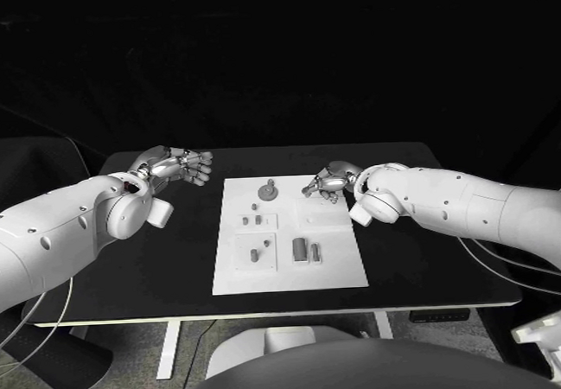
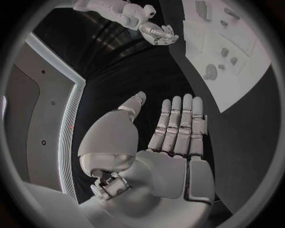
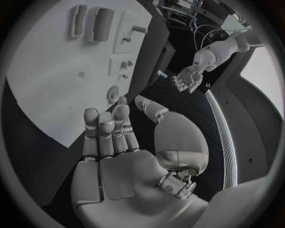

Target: Assemble the parts on the task board

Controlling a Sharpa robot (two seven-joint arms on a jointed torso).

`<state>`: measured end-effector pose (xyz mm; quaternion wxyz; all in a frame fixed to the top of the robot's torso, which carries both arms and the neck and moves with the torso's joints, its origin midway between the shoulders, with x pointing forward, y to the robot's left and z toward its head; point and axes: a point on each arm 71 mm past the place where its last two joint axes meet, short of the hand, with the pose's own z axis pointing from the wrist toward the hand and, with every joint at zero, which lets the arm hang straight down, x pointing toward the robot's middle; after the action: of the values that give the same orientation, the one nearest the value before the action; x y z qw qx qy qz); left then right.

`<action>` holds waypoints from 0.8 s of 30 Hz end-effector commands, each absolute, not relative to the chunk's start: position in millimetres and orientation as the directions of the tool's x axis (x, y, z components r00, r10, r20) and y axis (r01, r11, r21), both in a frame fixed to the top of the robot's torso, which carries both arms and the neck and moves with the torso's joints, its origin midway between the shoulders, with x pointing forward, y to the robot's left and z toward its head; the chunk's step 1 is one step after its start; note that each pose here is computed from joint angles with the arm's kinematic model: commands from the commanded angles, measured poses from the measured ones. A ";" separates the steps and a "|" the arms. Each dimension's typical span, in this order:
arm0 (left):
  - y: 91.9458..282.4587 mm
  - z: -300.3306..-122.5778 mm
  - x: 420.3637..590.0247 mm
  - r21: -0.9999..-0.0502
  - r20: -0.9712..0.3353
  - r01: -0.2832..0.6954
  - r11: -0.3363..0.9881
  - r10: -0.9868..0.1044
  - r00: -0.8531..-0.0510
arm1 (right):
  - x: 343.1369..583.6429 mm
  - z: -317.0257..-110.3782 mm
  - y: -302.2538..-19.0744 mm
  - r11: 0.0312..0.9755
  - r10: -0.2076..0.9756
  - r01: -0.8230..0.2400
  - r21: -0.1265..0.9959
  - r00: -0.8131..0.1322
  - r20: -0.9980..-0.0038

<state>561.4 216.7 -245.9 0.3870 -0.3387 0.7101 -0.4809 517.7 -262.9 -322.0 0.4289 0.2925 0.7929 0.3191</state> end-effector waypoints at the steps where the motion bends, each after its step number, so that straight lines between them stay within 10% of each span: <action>1: 218.5 -244.0 564.5 -0.961 -0.214 -0.068 0.268 -0.875 -0.434 | 528.5 -312.9 -263.7 0.444 0.837 0.120 0.888 -0.408 -0.364; 24: 230.8 -254.1 570.7 -0.969 -0.166 -0.115 0.221 -0.917 -0.364 | 546.3 -318.2 -247.9 0.260 0.916 0.136 0.956 -0.349 -0.200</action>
<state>571.2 233.1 -253.4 0.4127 -0.3830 0.6728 -0.4799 547.1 -249.5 -317.9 0.4299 0.3814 0.6848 0.4480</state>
